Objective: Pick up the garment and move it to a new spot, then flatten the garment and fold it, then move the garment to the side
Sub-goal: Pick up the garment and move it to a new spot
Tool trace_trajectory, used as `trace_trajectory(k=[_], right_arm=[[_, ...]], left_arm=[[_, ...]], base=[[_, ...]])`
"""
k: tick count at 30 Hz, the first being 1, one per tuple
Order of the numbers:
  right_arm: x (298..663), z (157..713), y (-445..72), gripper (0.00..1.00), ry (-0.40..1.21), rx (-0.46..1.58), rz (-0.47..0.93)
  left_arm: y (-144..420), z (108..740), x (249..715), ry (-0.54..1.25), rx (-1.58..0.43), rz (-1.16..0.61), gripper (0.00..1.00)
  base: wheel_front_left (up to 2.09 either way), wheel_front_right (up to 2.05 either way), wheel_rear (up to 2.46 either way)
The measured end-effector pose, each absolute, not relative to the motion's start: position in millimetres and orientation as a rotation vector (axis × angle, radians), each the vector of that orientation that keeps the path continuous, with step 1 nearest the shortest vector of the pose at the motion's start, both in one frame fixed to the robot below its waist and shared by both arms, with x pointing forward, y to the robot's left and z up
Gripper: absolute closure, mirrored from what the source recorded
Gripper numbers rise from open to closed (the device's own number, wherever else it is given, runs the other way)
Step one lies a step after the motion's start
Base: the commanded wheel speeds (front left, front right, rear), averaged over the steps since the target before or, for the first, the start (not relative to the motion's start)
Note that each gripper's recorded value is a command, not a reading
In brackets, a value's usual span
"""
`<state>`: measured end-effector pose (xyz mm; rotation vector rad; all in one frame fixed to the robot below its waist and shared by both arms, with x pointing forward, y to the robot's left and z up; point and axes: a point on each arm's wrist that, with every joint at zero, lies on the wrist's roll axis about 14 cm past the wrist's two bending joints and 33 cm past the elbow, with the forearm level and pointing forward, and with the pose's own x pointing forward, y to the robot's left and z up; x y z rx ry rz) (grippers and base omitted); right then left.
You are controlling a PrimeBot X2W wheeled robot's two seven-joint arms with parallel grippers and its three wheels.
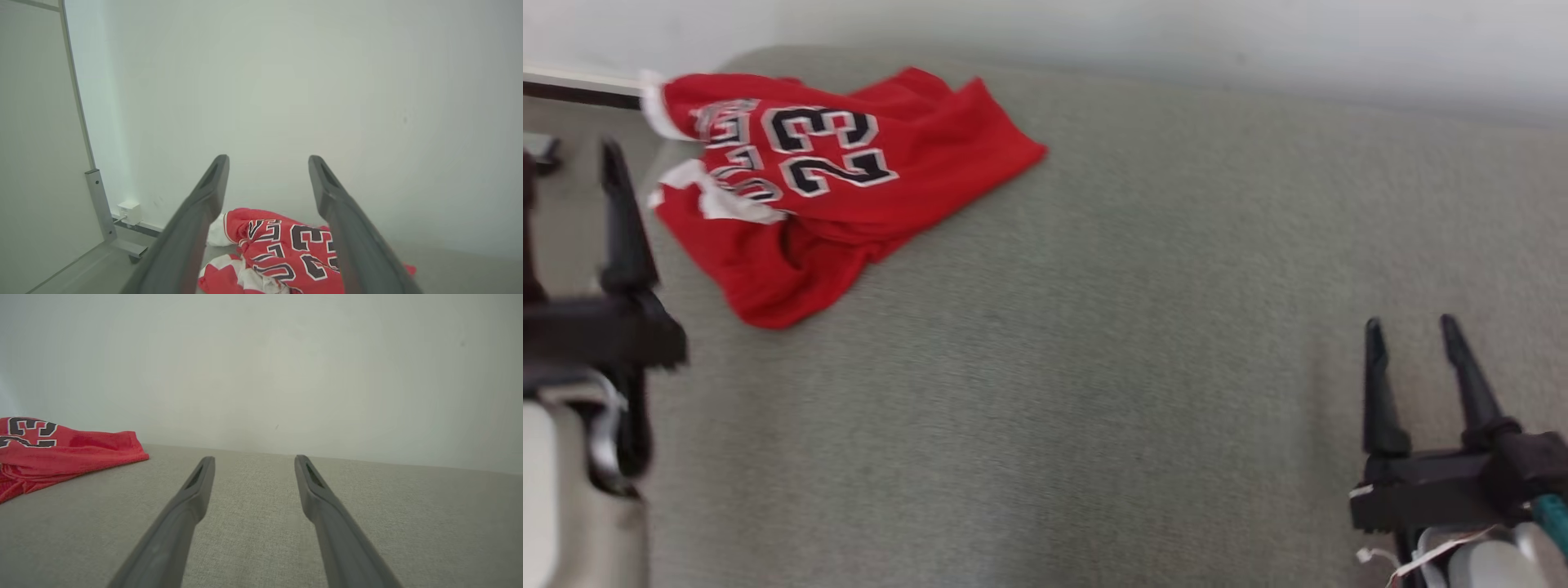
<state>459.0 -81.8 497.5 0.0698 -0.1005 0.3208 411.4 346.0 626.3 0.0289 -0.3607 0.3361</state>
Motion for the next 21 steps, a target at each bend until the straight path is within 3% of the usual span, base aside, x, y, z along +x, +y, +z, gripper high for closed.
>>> trace_trajectory(k=[9,17,21], right_arm=[[472,477,-172,0.00,-0.074,0.002,0.079],[468,454,-210,0.00,-0.016,-0.039,-0.016],[468,442,-220,0.00,0.011,-0.061,-0.039]], left_arm=[[335,643,518,-0.343,0.052,0.222,0.00],[323,568,581,-0.099,0.038,0.169,0.00],[320,501,600,0.136,0.017,0.159,0.00]], base=[[0.00,0.00,0.00],[0.00,0.00,0.00],[0.00,0.00,0.00]])
